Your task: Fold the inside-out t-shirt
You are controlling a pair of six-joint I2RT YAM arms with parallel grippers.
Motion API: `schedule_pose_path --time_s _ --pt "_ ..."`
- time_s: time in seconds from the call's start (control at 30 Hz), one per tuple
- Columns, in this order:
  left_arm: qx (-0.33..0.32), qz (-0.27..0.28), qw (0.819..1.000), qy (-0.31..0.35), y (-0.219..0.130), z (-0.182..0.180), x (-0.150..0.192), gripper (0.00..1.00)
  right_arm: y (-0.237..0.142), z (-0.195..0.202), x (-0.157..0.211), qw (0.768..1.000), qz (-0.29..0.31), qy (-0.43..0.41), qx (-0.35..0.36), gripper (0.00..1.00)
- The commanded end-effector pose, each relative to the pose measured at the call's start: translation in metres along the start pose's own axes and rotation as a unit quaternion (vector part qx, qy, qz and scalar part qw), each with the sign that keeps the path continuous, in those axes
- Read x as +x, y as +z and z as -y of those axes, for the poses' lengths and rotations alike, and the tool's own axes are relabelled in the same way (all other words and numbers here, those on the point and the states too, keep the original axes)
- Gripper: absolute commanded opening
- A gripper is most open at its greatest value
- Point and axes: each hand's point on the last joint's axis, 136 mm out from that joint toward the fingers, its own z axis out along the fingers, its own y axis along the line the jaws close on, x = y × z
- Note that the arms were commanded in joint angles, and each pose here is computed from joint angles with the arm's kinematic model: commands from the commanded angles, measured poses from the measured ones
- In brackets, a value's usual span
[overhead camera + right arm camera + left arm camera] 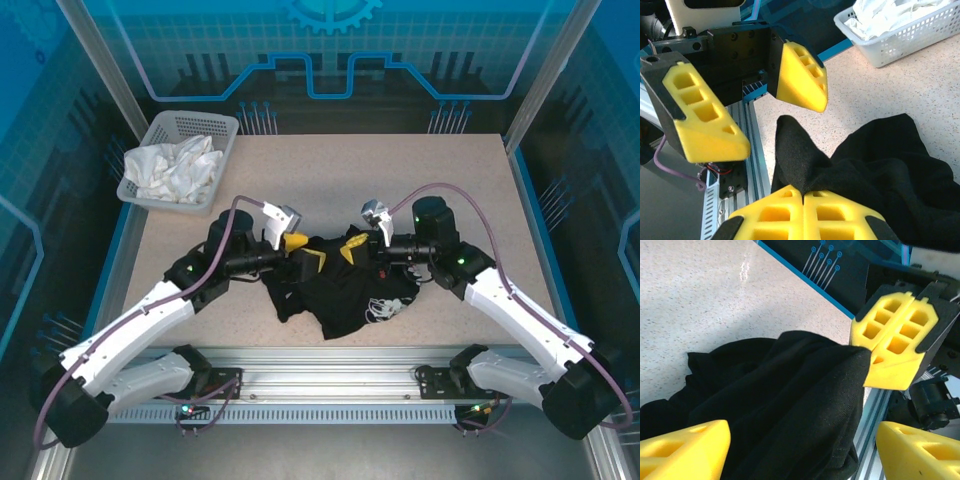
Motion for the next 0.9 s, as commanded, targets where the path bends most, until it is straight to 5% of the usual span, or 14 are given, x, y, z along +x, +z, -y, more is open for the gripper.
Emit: schedule_pose_path --time_s 0.0,0.23,0.5,0.57,0.67,0.87 --pt "0.020 -0.014 1.000 0.019 0.004 0.008 -0.003 0.76 -0.006 -0.012 -0.015 0.999 0.009 -0.036 -0.010 0.00" --pt "0.034 -0.031 0.999 0.010 0.015 0.010 -0.003 0.55 -0.006 -0.011 -0.007 0.999 -0.004 -0.043 -0.008 0.00" --pt "0.047 -0.011 0.999 -0.010 0.014 0.014 -0.011 0.03 -0.008 -0.005 0.008 0.998 -0.029 -0.055 0.012 0.00" --pt "0.046 0.000 0.999 -0.022 0.012 0.015 -0.016 0.00 -0.009 0.004 0.009 0.997 -0.035 -0.051 0.049 0.04" --pt "0.065 0.035 0.996 -0.052 0.008 0.022 -0.029 0.00 -0.013 0.026 0.014 0.986 -0.052 -0.044 0.152 0.27" --pt "0.079 0.066 0.992 -0.071 0.002 0.027 -0.036 0.00 -0.006 -0.001 0.019 0.990 -0.005 -0.059 0.131 0.47"
